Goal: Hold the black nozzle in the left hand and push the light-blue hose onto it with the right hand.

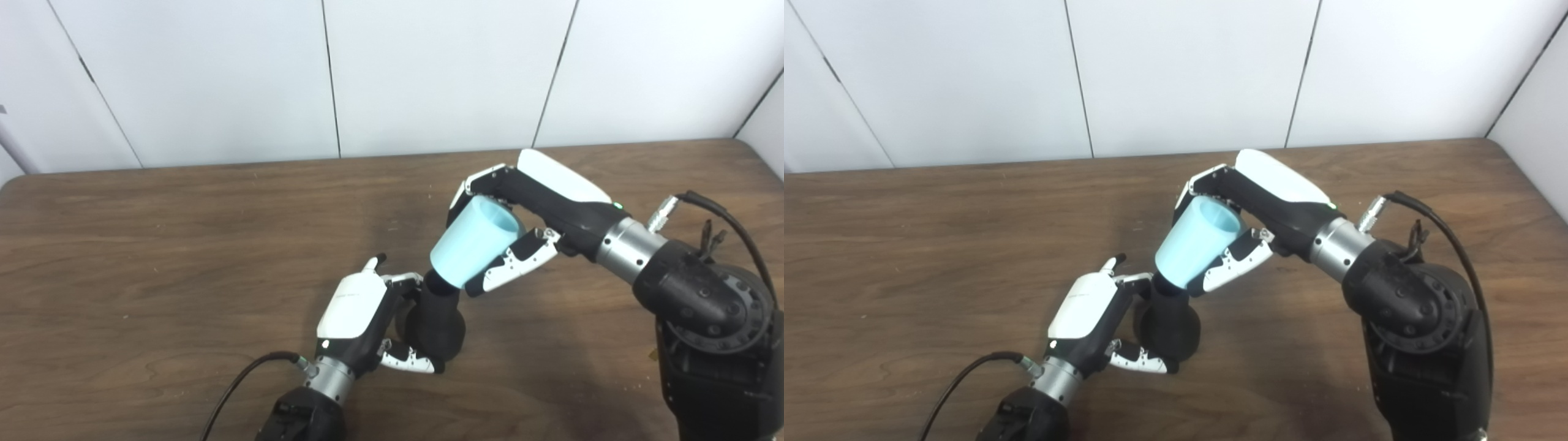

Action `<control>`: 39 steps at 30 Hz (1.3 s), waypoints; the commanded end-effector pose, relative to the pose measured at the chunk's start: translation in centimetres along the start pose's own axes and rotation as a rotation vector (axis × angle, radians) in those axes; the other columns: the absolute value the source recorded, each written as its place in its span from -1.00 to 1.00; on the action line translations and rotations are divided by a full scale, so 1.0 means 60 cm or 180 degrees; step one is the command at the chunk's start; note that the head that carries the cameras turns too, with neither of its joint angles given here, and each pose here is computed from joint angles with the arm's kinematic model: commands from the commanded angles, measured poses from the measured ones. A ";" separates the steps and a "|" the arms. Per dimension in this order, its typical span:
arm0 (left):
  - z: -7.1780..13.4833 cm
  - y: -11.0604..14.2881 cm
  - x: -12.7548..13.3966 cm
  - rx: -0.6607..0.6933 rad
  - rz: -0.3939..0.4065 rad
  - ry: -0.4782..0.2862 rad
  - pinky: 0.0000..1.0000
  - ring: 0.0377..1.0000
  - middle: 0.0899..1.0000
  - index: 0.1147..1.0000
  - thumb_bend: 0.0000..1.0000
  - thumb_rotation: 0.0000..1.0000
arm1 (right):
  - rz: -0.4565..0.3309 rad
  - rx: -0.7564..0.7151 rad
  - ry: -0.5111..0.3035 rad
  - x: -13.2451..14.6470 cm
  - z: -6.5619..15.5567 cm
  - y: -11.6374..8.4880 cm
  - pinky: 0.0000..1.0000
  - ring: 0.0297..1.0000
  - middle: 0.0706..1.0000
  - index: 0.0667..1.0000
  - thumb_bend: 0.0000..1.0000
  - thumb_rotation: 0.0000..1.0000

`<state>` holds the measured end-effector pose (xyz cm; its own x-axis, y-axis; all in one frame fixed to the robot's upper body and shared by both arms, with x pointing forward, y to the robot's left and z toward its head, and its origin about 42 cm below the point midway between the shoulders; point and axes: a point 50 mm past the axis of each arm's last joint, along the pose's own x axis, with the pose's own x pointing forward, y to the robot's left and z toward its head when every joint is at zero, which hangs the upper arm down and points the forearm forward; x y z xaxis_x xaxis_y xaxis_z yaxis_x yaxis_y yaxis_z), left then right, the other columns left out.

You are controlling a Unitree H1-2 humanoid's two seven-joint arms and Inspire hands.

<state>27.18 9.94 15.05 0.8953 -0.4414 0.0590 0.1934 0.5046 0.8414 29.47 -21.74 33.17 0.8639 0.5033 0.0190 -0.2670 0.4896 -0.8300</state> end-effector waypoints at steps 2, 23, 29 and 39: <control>-0.015 -0.020 -0.008 0.0122 -0.0262 0.0117 1.00 0.27 -0.20 -0.11 0.04 -1.00 | -0.0115 0.0012 -0.0037 0.003 0.002 -0.006 -0.40 -0.19 -0.08 -0.06 -0.01 -1.00; -0.015 -0.024 -0.006 0.0113 -0.0250 0.0104 1.00 0.27 -0.19 -0.11 0.04 -1.00 | 0.0118 -0.0041 0.0081 0.005 -0.013 0.028 -0.40 -0.20 -0.07 -0.06 -0.01 -1.00; -0.014 -0.025 -0.006 0.0106 -0.0259 0.0105 1.00 0.27 -0.19 -0.11 0.04 -1.00 | 0.0116 -0.0078 -0.0027 0.007 0.007 0.021 -0.40 -0.19 -0.07 -0.06 -0.01 -1.00; -0.012 -0.024 -0.005 0.0074 -0.0293 0.0094 1.00 0.27 -0.20 -0.11 0.04 -1.00 | 0.0237 -0.0401 -0.0225 0.025 0.034 0.030 -0.41 -0.19 -0.06 -0.04 -0.01 -1.00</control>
<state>27.17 9.80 14.99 0.8929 -0.4464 0.0586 0.1963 0.5032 0.8416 29.59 -19.52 31.77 0.8382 0.5432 -0.0485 -0.2980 0.3817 -0.8749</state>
